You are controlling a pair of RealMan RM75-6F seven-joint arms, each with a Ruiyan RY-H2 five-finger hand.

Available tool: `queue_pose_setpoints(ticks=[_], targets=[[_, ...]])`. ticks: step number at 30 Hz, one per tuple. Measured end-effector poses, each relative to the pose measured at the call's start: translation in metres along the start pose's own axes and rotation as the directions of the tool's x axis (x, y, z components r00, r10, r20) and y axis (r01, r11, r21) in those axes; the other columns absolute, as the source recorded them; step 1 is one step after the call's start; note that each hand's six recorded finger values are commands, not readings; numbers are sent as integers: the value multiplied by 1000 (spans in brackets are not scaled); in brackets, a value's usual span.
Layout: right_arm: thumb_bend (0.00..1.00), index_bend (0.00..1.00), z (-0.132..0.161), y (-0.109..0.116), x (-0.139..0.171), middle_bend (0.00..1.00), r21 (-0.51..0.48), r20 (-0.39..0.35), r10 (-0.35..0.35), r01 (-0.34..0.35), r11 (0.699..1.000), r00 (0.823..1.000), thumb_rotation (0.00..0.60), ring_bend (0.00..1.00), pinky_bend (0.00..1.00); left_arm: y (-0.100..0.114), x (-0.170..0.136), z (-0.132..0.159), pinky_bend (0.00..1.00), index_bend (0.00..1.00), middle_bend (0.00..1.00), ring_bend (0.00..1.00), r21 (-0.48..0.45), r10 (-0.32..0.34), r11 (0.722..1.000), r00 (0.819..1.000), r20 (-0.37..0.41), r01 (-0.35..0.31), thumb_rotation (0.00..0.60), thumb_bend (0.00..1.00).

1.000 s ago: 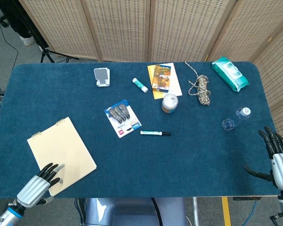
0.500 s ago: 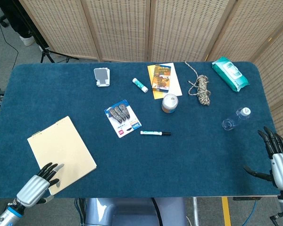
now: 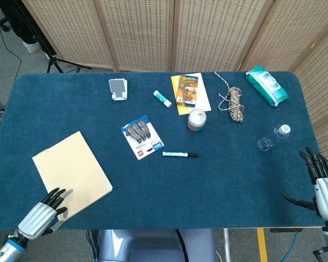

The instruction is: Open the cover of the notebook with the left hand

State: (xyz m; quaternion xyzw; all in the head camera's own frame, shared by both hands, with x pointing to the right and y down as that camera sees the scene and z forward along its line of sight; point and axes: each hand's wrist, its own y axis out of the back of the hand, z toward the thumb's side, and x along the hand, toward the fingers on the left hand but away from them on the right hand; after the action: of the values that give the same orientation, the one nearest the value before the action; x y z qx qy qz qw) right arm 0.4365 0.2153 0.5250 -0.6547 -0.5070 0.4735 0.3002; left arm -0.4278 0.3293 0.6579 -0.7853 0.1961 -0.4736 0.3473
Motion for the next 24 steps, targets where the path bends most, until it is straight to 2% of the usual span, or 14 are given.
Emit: queue_pose_setpoints(ticks=[8, 15, 20, 24], targets=[[52, 7, -1, 1, 0, 0, -3, 1, -3, 3, 1000, 1000, 600, 0, 0, 1, 0, -1, 0, 638, 0, 0, -1, 3, 1000, 1000, -5, -3, 600, 451], [53, 7, -1, 0, 0, 0, -3, 2, -1, 1, 1000, 1000, 600, 0, 0, 6, 3, 3, 0, 748, 0, 0, -35, 40, 999, 999, 12, -39, 600, 449], [53, 7, 0, 1, 0, 0, -5, 3, -2, 2, 1000, 1000, 600, 0, 0, 14, 7, 15, 0, 778, 0, 0, -88, 79, 994, 994, 79, -72, 600, 448], [53, 7, -1, 2, 0, 0, -8, 6, -5, 5, 1000, 1000, 600, 0, 0, 19, 8, 32, 0, 782, 0, 0, -133, 110, 987, 979, 172, -87, 600, 449]])
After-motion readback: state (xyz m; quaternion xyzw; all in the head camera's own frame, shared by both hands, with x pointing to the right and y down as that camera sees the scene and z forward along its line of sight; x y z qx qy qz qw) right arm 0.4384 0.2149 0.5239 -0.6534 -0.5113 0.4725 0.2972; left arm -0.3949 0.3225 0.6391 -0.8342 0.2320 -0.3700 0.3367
